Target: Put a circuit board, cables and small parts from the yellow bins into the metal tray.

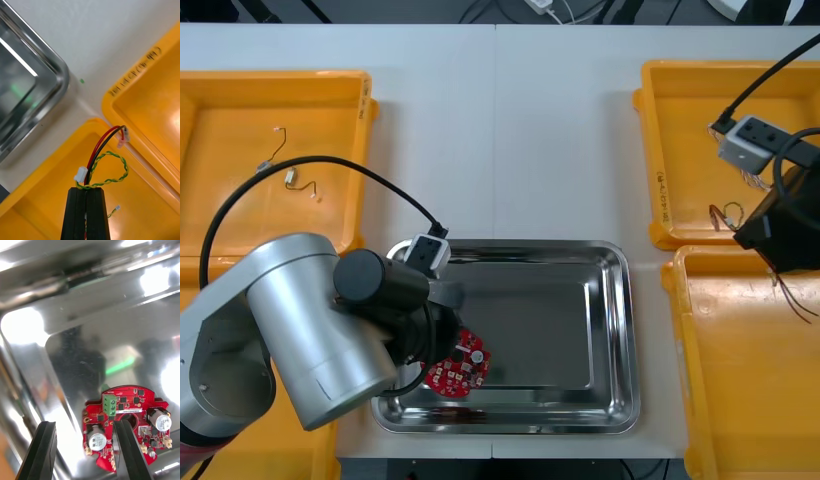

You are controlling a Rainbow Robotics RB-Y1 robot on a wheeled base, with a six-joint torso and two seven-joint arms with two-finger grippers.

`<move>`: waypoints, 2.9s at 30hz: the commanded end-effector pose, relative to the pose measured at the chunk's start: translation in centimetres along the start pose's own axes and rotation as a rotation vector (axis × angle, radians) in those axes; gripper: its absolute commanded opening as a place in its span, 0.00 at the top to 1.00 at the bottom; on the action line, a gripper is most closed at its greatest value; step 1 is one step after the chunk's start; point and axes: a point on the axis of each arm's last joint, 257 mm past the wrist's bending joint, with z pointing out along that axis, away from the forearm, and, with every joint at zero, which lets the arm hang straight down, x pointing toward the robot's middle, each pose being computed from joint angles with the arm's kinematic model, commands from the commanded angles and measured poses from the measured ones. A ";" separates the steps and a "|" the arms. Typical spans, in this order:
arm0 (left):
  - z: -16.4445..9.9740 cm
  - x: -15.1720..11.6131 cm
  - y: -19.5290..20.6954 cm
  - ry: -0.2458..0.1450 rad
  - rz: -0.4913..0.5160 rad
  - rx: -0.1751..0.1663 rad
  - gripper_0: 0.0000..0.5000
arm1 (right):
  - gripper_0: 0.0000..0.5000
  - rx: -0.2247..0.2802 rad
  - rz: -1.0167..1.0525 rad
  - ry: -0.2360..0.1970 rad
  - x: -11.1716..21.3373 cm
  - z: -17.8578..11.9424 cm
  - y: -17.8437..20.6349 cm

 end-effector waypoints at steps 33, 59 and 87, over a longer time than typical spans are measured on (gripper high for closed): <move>-9.0 -9.4 11.5 0.038 0.095 -0.068 0.15 | 1.00 -0.110 -0.457 -0.023 -6.3 8.3 18.2; -10.2 -13.2 22.2 0.097 0.233 -0.092 0.15 | 1.00 -0.156 -0.586 0.121 -1.5 12.5 20.9; -8.2 -14.5 30.8 0.053 0.364 -0.108 0.07 | 1.00 -0.160 -0.564 0.177 0.5 16.9 24.2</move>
